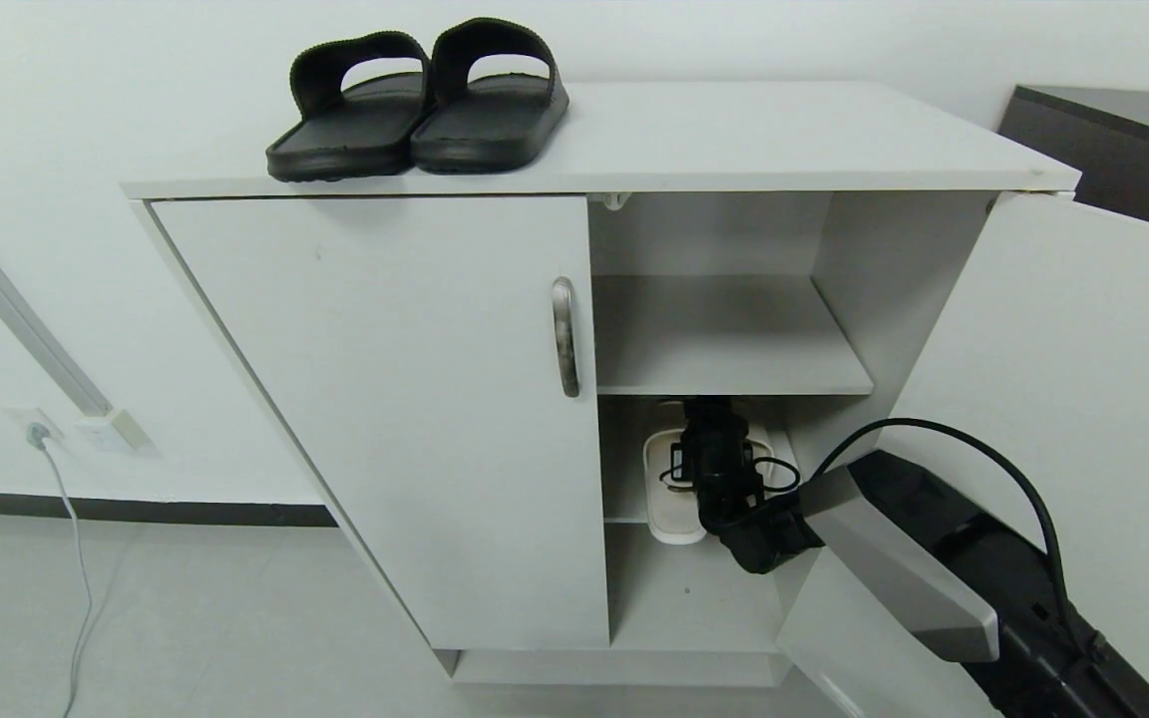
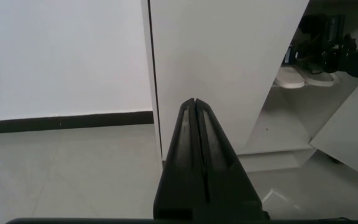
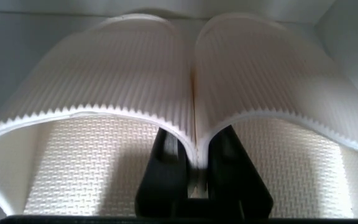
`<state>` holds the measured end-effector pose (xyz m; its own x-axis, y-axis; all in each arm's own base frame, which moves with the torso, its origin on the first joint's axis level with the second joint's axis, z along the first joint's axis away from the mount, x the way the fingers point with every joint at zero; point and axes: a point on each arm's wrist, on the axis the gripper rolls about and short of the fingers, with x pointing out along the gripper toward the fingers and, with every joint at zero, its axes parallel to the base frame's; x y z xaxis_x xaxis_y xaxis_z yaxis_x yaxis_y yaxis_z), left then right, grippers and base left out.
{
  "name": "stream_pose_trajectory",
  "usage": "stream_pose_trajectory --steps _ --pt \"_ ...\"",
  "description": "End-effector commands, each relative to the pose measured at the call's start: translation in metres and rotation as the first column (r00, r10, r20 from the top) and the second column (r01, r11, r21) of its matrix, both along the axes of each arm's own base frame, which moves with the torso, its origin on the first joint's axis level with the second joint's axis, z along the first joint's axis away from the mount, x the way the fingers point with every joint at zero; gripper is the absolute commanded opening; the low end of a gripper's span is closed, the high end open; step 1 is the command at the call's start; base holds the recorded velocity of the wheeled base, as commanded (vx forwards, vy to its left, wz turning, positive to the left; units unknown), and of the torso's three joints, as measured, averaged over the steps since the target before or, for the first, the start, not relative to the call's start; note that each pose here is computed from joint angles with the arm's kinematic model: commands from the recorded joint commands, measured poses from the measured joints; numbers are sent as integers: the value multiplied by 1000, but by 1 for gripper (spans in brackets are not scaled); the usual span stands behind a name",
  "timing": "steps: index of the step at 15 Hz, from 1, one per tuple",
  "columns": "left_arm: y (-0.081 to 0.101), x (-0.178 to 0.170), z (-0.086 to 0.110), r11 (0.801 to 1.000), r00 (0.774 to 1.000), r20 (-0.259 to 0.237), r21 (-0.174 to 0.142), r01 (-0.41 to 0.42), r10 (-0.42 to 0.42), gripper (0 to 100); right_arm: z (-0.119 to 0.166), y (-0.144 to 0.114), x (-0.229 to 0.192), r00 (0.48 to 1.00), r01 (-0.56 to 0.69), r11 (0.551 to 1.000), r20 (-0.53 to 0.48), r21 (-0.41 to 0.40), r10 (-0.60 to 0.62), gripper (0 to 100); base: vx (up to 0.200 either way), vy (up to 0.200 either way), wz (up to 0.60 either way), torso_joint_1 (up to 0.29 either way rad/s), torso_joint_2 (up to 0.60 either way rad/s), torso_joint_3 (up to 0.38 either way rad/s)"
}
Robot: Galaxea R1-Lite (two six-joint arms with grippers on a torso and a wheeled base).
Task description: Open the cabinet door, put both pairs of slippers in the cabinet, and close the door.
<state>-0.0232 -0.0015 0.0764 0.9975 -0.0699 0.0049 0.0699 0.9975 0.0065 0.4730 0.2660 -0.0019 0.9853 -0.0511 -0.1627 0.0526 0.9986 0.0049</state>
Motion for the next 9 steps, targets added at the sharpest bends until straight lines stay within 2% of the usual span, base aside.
stream_pose_trajectory --steps 1,2,6,9 --pt "0 0 0 1000 1000 0 0 1 -1 0 -3 1 0 1000 0 1000 -3 -2 0 0 0 0 0 0 0 0" --pt "0 0 0 1000 1000 0 0 1 -1 0 -4 1 0 1000 0 1000 -4 -2 0 100 0 0 0 0 0 0" --pt "0 0 0 1000 1000 0 0 1 -1 0 -8 -1 -7 1000 1 1000 -30 -19 -2 100 0 0 0 0 0 0" --pt "0 0 0 1000 1000 0 0 1 -1 0 5 2 -24 1000 -20 1000 -20 -11 20 100 0 0 0 0 0 0"
